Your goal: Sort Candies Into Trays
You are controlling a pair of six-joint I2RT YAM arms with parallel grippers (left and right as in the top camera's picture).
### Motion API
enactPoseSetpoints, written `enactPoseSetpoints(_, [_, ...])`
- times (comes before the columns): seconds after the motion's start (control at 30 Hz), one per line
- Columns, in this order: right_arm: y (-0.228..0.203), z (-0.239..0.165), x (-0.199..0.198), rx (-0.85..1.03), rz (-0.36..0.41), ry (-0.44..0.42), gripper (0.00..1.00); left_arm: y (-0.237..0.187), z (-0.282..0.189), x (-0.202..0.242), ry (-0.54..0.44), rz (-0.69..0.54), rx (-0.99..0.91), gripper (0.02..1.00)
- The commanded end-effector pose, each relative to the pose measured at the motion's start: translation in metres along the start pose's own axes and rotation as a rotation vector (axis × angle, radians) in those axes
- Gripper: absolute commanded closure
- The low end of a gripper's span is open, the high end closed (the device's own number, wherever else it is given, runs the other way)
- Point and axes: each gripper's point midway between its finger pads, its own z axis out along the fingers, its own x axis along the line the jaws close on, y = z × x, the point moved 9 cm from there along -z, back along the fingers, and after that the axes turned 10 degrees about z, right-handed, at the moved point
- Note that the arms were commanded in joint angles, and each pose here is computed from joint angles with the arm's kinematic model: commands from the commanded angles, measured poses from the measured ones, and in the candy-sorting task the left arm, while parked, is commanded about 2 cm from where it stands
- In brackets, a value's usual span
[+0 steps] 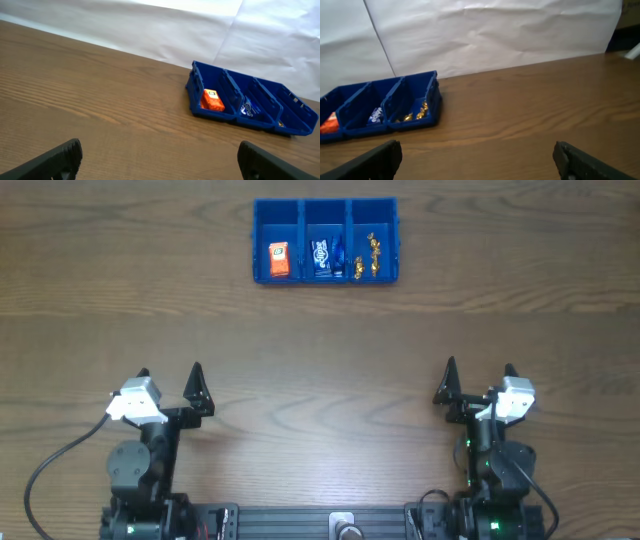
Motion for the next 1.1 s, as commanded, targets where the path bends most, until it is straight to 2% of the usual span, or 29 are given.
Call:
enactPoseSetpoints(0.03, [0.0013, -0.0003, 0.0003, -0.01, -0.099, 0.007, 0.001, -0.0135, 0.0024, 0.0011, -0.002, 0.01, 0.039, 0.02])
enactPoseSetpoints(0.17, [0.0001, -0.0003, 0.0009, -0.002, -0.101, 0.017, 0.001, -0.0135, 0.0024, 0.0011, -0.002, 0.01, 0.039, 0.02])
enactPoseSetpoints(0.3, [-0.0004, -0.0004, 0.0016, 0.002, -0.139, 0.025, 0.001, -0.0135, 0.0024, 0.0011, -0.002, 0.01, 0.039, 0.02])
enactPoseSetpoints(1.1, [-0.0023, -0.0004, 0.0001, 0.015, -0.139, 0.015, 0.003, -0.0135, 0.0024, 0.0011, -0.002, 0.01, 0.039, 0.02])
